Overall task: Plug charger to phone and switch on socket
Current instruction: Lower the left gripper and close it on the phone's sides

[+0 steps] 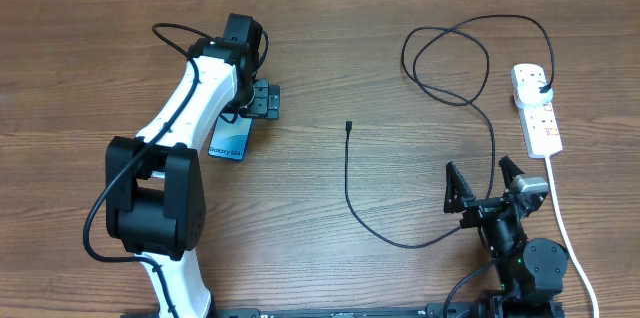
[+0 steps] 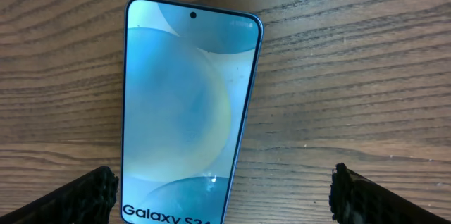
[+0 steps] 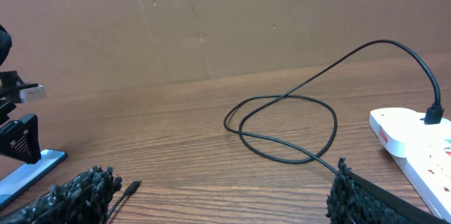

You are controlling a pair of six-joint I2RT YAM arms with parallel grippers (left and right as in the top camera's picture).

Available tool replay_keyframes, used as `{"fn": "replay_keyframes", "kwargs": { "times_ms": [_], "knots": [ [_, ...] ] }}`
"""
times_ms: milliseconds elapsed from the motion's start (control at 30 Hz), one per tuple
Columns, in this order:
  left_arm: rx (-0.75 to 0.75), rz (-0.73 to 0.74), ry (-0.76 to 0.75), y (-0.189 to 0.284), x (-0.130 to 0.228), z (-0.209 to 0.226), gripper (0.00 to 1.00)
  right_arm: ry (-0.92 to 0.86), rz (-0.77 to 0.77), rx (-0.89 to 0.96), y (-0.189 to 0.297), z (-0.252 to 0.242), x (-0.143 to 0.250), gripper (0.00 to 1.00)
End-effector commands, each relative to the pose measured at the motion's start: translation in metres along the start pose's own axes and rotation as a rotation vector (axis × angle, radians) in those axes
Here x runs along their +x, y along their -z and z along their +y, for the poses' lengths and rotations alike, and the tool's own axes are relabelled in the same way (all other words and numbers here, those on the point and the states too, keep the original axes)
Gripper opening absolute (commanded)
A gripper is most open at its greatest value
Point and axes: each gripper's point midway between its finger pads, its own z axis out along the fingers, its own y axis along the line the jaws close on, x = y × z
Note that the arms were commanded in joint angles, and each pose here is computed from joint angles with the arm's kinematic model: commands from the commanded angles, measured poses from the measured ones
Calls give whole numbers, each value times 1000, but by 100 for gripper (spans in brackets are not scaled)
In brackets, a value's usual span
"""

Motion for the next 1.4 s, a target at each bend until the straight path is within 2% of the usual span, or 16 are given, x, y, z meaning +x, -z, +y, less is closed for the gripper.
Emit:
{"fn": "replay_keyframes", "kwargs": {
  "times_ms": [0, 233, 533, 867, 1133, 1367],
  "knots": [
    [-20, 1, -9, -5, -4, 3, 100, 5, -15, 4, 1, 0, -4, 100],
    [-76, 3, -22, -7, -5, 15, 100, 4, -15, 4, 1, 0, -4, 100],
    [30, 32, -89, -16, -4, 18, 100, 5, -15, 4, 1, 0, -4, 100],
    [45, 121, -88, -49, 10, 15, 100, 4, -15, 4, 1, 0, -4, 100],
    [49, 139, -86, -51, 14, 15, 100, 4, -15, 4, 1, 0, -4, 100],
    [44, 166, -54, -51, 20, 16, 94, 4, -15, 4, 1, 0, -4, 100]
  ]
}}
